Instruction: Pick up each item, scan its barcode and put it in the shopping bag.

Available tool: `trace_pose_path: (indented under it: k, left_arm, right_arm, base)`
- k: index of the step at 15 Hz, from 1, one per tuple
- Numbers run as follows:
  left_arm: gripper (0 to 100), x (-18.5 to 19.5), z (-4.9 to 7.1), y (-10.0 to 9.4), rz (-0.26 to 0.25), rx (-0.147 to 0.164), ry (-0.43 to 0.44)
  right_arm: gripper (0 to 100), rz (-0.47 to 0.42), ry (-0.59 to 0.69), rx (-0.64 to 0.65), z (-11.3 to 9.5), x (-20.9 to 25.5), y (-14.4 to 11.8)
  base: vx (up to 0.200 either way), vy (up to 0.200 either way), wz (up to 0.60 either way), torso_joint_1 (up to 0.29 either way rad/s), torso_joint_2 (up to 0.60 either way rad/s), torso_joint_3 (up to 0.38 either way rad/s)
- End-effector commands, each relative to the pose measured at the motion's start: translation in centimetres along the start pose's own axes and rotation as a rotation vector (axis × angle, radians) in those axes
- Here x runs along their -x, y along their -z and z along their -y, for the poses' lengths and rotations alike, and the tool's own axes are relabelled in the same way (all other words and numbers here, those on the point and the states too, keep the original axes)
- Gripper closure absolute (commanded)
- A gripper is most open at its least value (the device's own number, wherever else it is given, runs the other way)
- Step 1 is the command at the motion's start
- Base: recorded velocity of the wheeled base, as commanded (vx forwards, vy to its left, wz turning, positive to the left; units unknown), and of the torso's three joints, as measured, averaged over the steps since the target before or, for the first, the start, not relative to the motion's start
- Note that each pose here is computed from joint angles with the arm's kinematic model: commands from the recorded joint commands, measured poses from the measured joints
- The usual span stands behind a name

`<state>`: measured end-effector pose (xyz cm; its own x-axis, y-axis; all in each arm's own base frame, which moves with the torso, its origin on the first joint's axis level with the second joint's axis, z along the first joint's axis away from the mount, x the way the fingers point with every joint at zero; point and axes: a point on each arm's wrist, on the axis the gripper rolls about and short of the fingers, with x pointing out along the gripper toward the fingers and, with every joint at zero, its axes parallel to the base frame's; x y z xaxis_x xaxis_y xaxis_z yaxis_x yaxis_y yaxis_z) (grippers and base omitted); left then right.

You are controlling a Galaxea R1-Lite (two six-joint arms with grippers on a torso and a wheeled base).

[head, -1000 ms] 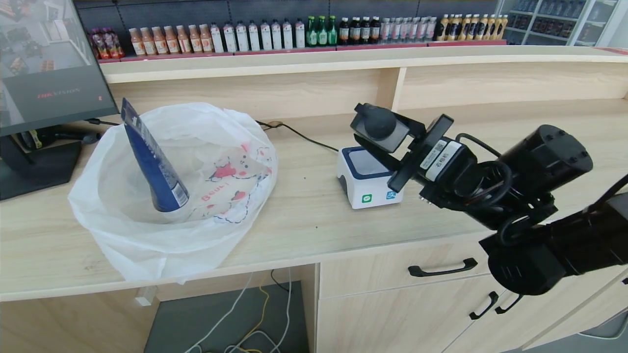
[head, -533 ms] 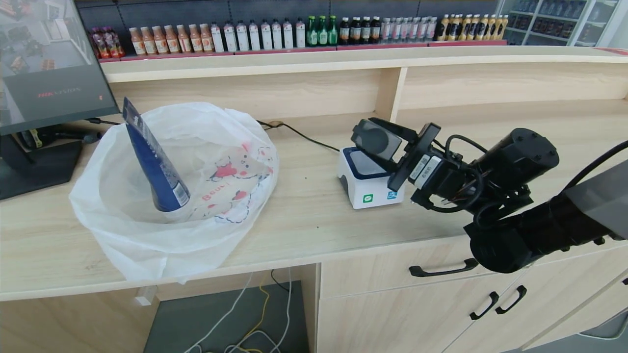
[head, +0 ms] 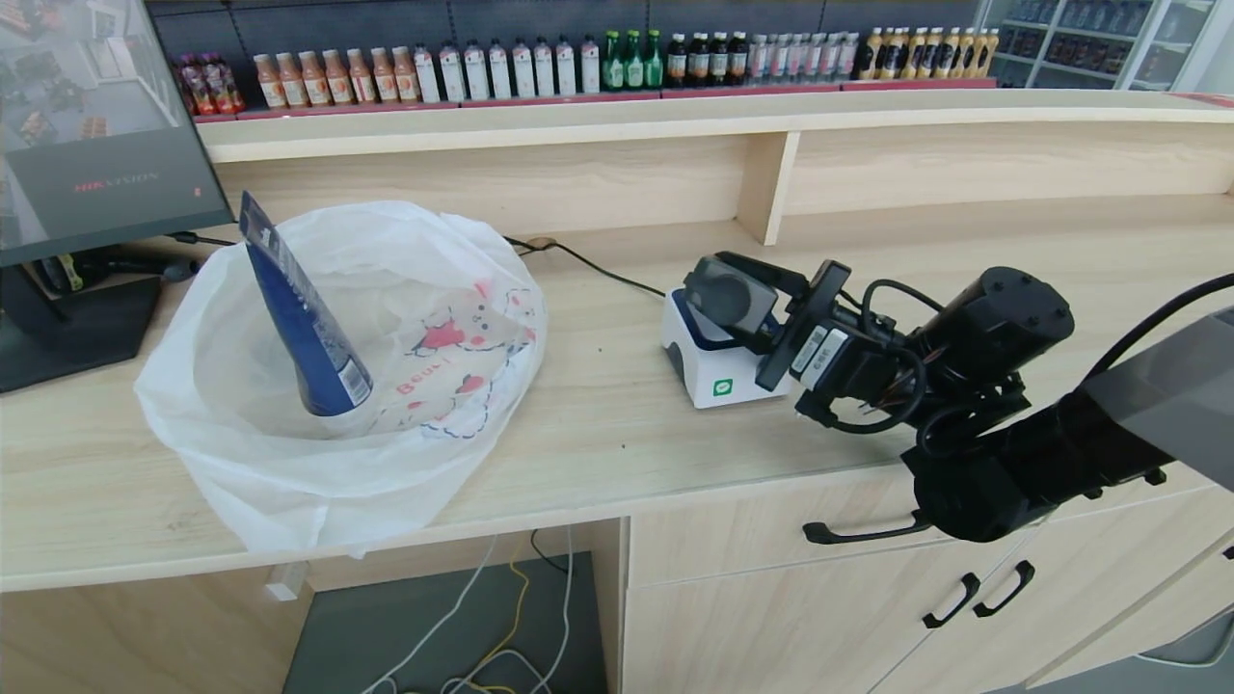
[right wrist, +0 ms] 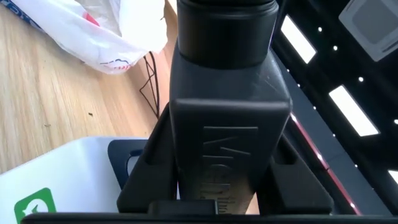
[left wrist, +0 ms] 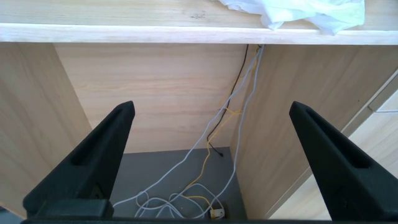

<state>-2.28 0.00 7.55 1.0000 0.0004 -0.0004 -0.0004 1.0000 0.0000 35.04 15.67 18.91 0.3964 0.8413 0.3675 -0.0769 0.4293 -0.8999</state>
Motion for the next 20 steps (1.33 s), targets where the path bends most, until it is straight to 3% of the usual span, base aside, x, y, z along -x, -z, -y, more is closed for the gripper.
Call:
trace_pose_path:
  k: [1, 20]
  left_arm:
    - [0, 0.0, 0.0, 0.0, 0.0, 0.0, -0.001]
    - [0, 0.0, 0.0, 0.0, 0.0, 0.0, -0.001]
  right_arm:
    - [100, 0.0, 0.0, 0.0, -0.03, 0.0, 0.01]
    - [100, 0.008, 0.002, 0.002, 0.11, -0.13, -0.32]
  base:
    - [0.0, 0.0, 0.0, 0.0, 0.0, 0.0]
    - [0.0, 0.0, 0.0, 0.0, 0.0, 0.0]
